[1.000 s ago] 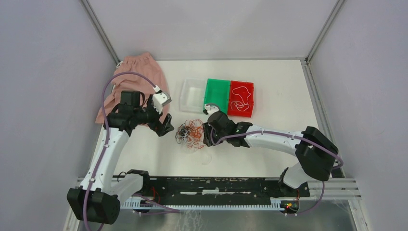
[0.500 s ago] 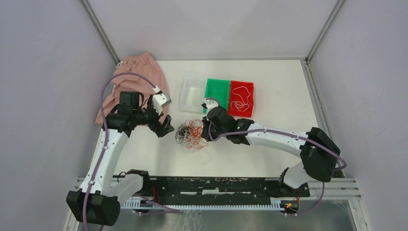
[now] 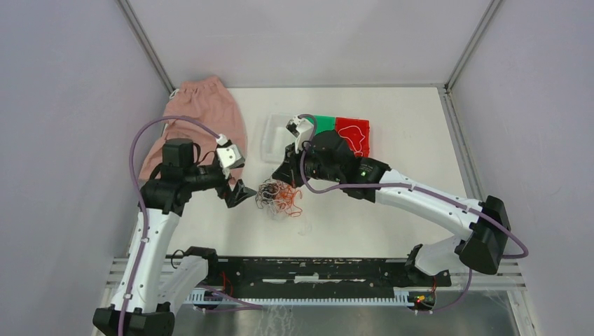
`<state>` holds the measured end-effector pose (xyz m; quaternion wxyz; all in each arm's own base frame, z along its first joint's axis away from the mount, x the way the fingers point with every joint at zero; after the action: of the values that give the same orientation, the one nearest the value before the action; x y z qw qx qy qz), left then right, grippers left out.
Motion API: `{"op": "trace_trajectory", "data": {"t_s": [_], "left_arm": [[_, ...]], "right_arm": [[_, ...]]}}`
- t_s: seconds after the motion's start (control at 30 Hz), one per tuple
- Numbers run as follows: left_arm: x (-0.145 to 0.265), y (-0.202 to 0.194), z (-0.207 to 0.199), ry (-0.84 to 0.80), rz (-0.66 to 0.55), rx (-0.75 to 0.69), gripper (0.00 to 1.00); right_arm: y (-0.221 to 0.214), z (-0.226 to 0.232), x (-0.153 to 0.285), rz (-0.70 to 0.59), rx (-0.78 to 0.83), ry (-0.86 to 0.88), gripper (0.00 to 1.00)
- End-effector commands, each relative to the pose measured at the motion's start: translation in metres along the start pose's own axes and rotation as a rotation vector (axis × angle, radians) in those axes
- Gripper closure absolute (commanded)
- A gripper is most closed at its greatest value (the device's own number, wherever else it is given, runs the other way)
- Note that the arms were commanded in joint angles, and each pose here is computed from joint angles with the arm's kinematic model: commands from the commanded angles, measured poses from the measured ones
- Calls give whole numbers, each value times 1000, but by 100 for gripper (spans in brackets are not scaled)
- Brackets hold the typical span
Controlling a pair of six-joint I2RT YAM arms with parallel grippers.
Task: Untangle the cables
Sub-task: Untie the cable.
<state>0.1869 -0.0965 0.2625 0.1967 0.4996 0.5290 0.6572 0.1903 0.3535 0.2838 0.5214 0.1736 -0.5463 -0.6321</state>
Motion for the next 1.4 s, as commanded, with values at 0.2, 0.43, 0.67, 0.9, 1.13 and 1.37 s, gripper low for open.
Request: {"op": "trace_trajectory", "data": {"t_s": [0.2, 0.43, 0.67, 0.9, 1.13, 1.37], "left_arm": [[-2, 5, -15, -36, -147, -1, 1], [-20, -20, -21, -94, -171, 170, 0], [-34, -28, -8, -80, -190, 107, 8], [-44, -22, -3, -127, -181, -28, 17], [-43, -21, -7, -134, -209, -96, 32], [-40, -9, -30, -248, -228, -98, 84]], "right_arm": [[52, 44, 19, -163, 68, 293, 100], [76, 48, 45, -256, 76, 344, 100], [76, 48, 46, -264, 25, 380, 100], [73, 47, 44, -252, -8, 399, 100], [72, 48, 47, -251, -34, 416, 100], [74, 47, 45, -264, -69, 429, 100]]}}
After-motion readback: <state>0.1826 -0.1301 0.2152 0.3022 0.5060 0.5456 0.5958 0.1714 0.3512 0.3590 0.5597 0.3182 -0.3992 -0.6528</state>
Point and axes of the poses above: each gripper's point midway between its finger pads, its own x axis back along the fingers, its own z axis along the line the jaws close on, y = z × x, the point moved 5 cm from there along x, back along the fingers, and after that the axes turned 9 degrees about x, right-handed, at the moved point
